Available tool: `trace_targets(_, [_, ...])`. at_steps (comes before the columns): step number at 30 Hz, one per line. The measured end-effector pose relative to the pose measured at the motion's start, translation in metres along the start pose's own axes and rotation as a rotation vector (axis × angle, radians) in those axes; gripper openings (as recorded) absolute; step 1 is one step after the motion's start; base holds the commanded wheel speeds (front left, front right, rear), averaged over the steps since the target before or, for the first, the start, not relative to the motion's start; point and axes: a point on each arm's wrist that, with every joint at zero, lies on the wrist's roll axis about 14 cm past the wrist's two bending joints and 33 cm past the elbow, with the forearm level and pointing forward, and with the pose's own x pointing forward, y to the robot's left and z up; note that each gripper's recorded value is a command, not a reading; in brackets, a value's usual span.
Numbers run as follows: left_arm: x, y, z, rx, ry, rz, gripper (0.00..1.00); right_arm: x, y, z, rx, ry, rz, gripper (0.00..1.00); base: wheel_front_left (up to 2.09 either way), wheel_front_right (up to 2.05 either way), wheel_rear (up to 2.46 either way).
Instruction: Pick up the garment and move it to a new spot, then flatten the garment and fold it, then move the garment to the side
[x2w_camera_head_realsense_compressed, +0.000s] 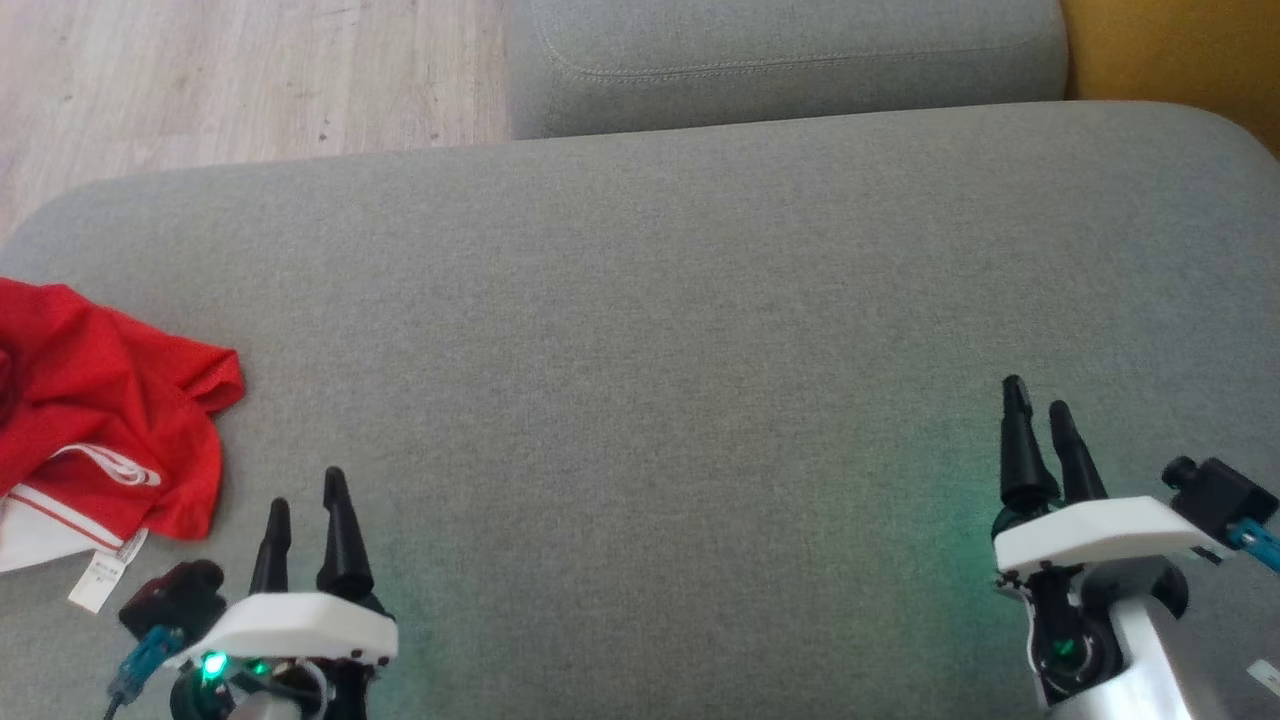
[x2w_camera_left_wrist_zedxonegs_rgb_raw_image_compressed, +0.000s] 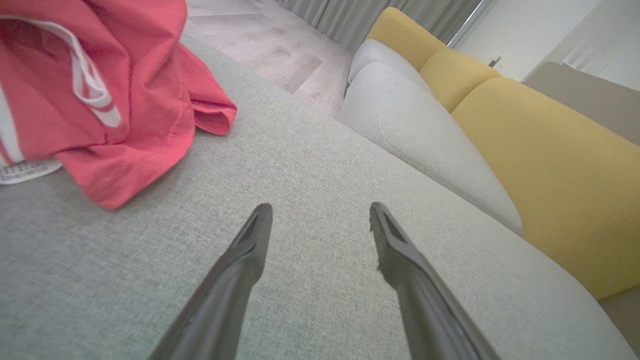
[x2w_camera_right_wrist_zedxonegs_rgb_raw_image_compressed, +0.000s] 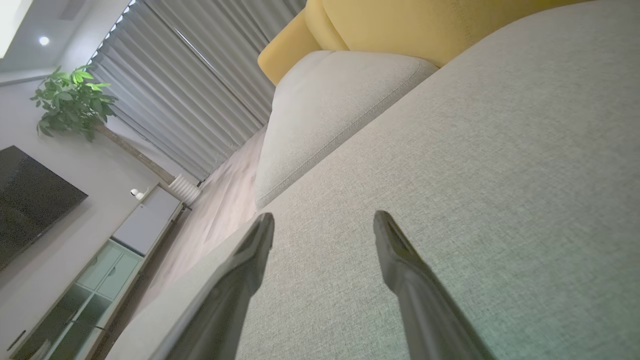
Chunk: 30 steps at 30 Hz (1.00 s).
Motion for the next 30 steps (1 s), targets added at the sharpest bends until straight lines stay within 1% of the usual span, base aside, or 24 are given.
trace_targets(3, [0.001,-0.002,-0.001,0.047,0.002,-0.011,1.00,0.001,0.003,-0.003,-0.039,0.008,0.010,1.00,0.00,0.00,0.00])
trace_targets(4, [0.002,-0.005,-0.001,0.081,0.000,-0.023,1.00,0.002,0.005,-0.004,-0.068,0.010,0.018,1.00,0.00,0.00,0.00])
trace_targets(11, [0.010,-0.010,0.005,0.185,-0.019,-0.040,1.00,0.015,0.021,0.005,-0.167,-0.015,0.067,1.00,0.00,0.00,0.00])
trace_targets(17, [0.014,-0.016,0.006,0.270,-0.030,-0.059,1.00,0.015,0.022,0.000,-0.249,-0.004,0.075,1.00,0.00,0.00,0.00])
trace_targets(24, [0.014,-0.013,0.001,0.359,-0.024,-0.053,1.00,0.017,0.025,-0.004,-0.339,-0.001,0.095,1.00,0.00,0.00,0.00])
trace_targets(30, [0.018,-0.018,0.006,0.432,-0.051,-0.064,1.00,0.017,0.027,-0.008,-0.415,0.006,0.111,1.00,0.00,0.00,0.00])
